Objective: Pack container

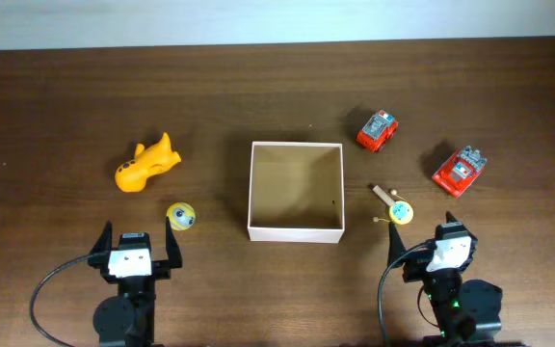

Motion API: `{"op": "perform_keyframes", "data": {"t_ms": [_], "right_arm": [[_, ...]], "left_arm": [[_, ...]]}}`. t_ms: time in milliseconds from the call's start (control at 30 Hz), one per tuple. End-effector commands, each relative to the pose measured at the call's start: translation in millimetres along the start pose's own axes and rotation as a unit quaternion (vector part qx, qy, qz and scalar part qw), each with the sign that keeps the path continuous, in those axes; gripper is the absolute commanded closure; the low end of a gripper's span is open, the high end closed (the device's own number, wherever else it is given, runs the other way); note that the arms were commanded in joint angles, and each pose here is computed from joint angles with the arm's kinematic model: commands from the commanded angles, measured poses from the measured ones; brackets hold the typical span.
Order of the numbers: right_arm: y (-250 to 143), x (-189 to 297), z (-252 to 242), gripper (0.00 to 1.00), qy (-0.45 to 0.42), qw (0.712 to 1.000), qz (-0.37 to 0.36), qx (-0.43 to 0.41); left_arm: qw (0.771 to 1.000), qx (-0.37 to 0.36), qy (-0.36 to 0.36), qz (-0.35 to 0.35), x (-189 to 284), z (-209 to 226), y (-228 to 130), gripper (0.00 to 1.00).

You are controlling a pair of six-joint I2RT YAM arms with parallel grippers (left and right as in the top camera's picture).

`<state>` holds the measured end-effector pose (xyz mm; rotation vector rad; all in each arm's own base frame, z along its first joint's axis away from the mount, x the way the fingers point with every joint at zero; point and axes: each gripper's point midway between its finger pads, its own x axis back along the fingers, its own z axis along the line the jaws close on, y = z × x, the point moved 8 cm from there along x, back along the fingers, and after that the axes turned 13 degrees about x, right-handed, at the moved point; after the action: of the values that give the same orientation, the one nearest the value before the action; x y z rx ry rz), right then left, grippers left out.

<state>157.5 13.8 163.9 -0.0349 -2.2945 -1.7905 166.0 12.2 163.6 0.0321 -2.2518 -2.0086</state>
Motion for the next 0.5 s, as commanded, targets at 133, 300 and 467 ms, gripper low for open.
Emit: {"op": "perform_keyframes", "data": {"t_ms": [133,300,467], "right_arm": [[18.2,6.2,2.2,0.01,0.025,0.999,-0.031,-0.026],[56.7,26.1,-6.1,0.01,0.016,0.997,-0.068,-0.034],[99.9,52.1,-15.0,0.01,0.019,0.996,-0.062,-0.06]], "left_arm": [[1.0,-0.004,-0.001,-0.001,0.3,0.4,-0.4,0.01],[1.0,-0.005,-0.001,-0.001,0.3,0.4,-0.4,0.01],[1.0,-0.005,-0.001,-0.001,0.3,0.3,-0.4,0.01]]}}
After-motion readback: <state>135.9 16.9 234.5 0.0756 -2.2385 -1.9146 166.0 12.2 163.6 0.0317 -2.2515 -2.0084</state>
